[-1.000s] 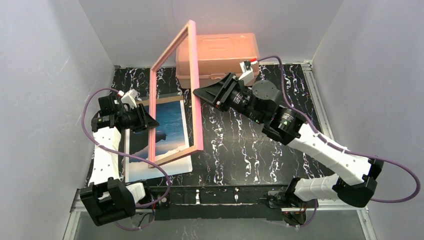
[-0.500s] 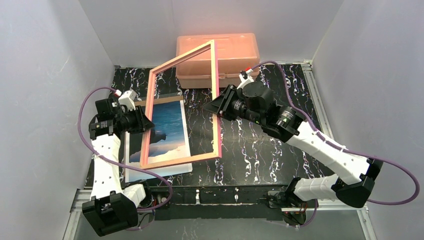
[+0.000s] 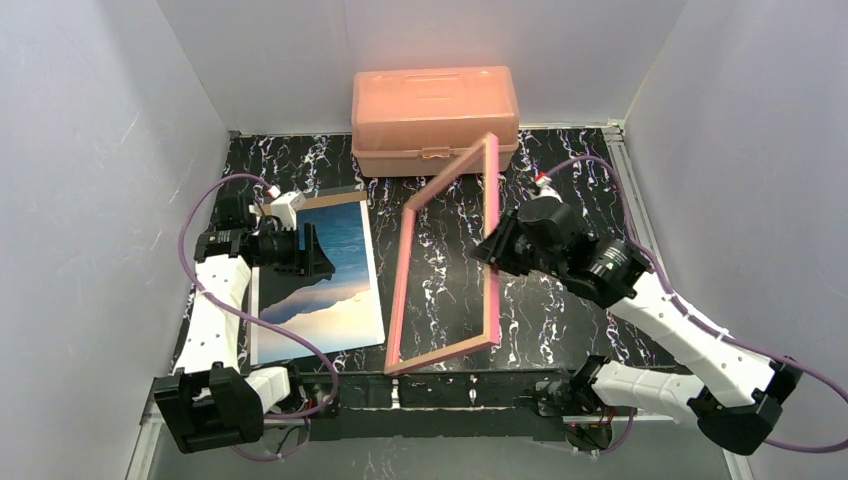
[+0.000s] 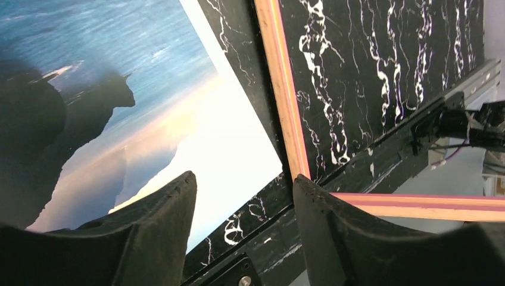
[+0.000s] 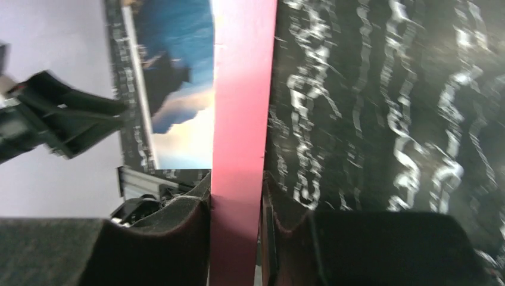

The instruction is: Put the photo into the frame

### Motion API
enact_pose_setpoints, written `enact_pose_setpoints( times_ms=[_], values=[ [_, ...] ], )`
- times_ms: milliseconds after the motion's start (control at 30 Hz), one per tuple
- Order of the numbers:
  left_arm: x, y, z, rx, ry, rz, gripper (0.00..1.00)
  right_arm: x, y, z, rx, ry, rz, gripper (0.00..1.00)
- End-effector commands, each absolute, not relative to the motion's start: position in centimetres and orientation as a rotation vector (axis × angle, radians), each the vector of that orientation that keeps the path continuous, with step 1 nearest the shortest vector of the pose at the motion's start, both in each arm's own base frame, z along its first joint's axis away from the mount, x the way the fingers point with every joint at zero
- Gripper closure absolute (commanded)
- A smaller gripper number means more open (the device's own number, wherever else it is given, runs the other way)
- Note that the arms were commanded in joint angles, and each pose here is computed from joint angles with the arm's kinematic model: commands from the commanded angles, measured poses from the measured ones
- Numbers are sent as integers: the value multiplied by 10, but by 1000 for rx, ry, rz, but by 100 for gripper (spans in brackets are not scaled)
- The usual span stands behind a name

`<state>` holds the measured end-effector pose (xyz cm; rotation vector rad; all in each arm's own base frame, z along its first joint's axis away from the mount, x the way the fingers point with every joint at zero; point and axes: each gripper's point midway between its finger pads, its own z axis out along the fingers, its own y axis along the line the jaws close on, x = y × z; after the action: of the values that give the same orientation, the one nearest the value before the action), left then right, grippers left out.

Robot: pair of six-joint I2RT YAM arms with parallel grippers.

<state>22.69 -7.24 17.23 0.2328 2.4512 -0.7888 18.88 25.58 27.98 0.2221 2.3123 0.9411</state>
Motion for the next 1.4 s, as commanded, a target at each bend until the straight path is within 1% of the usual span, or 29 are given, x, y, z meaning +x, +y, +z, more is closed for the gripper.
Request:
enact_pose_setpoints(
  times_ms=[0, 200, 300, 333, 433, 500, 600, 767, 900, 1000, 1067, 1367],
  values=[
    [223, -78, 171, 280, 2477, -829, 40, 189, 227, 290, 265, 2240, 902, 99],
    [230, -76, 179, 272, 2465, -812, 39, 186, 213, 292, 273, 2233, 858, 99],
    [232, -74, 182, 272, 2463, -789, 37, 188, 208, 286, 233, 2257, 790, 99],
    [232, -72, 181, 268, 2472, -776, 36, 188, 205, 281, 218, 2277, 744, 99],
    [234, -66, 178, 265, 2515, -740, 22, 195, 192, 264, 203, 2302, 596, 99],
    [235, -60, 175, 264, 2556, -715, 20, 201, 181, 250, 206, 2294, 499, 98],
    [237, -52, 175, 260, 2605, -672, 19, 209, 166, 227, 224, 2275, 380, 92],
    [239, -40, 180, 271, 2601, -590, 18, 216, 146, 198, 243, 2251, 236, 86],
    [238, -33, 181, 294, 2595, -521, 18, 217, 132, 176, 196, 2248, 122, 76],
    [236, -31, 178, 293, 2614, -515, 18, 217, 121, 159, 152, 2266, 20, 73],
    [236, -31, 177, 287, 2621, -517, 18, 217, 116, 151, 129, 2278, -38, 71],
    [237, -29, 178, 287, 2607, -499, 18, 223, 100, 122, 100, 2300, -204, 72]
  ],
)
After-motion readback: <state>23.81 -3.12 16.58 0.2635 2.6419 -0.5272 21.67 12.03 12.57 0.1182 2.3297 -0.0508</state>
